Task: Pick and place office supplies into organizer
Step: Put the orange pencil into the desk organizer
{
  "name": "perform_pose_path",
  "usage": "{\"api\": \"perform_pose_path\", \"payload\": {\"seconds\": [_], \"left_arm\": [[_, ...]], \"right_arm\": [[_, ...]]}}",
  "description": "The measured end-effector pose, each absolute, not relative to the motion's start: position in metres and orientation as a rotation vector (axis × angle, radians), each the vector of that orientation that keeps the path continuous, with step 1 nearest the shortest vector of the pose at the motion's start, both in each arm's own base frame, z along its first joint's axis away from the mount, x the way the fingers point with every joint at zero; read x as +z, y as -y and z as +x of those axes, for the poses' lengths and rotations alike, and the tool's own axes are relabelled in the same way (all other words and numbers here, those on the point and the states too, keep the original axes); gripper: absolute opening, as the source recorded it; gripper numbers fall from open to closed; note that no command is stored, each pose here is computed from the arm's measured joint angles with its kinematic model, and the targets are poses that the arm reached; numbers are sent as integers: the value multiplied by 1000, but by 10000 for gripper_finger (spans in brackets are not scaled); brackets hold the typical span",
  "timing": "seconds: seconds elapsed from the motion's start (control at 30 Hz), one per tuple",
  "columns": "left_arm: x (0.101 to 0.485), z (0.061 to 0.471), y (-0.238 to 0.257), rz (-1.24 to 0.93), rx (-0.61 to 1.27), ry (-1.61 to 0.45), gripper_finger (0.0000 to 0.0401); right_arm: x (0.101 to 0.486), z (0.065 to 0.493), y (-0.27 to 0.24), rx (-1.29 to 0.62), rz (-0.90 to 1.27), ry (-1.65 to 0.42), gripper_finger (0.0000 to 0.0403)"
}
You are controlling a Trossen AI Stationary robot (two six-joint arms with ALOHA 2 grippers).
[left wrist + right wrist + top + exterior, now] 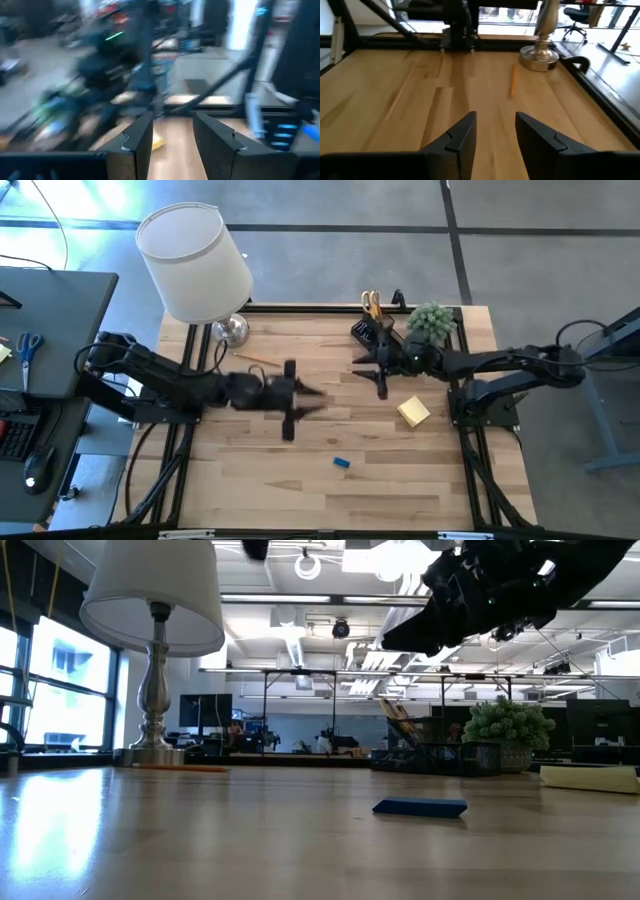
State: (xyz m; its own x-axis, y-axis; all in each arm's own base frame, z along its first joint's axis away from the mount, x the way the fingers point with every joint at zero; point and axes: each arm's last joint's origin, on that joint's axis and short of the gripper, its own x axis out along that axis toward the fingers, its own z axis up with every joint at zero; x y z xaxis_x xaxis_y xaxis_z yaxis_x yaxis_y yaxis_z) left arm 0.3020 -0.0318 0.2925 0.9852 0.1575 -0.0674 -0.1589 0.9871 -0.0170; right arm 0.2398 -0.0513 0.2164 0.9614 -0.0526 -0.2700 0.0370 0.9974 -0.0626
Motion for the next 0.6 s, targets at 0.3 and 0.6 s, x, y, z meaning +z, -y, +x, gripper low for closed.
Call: {"api": "perform_pose_path", "payload": {"seconds": [0.3,0.6], "left_arm": [[265,280,-18,-82,539,-462,129],[265,247,-47,-127,663,-962,129]], "right_arm": [[215,243,44,-14,-111,-275,129],[213,243,43,28,-106,-283,129]]}}
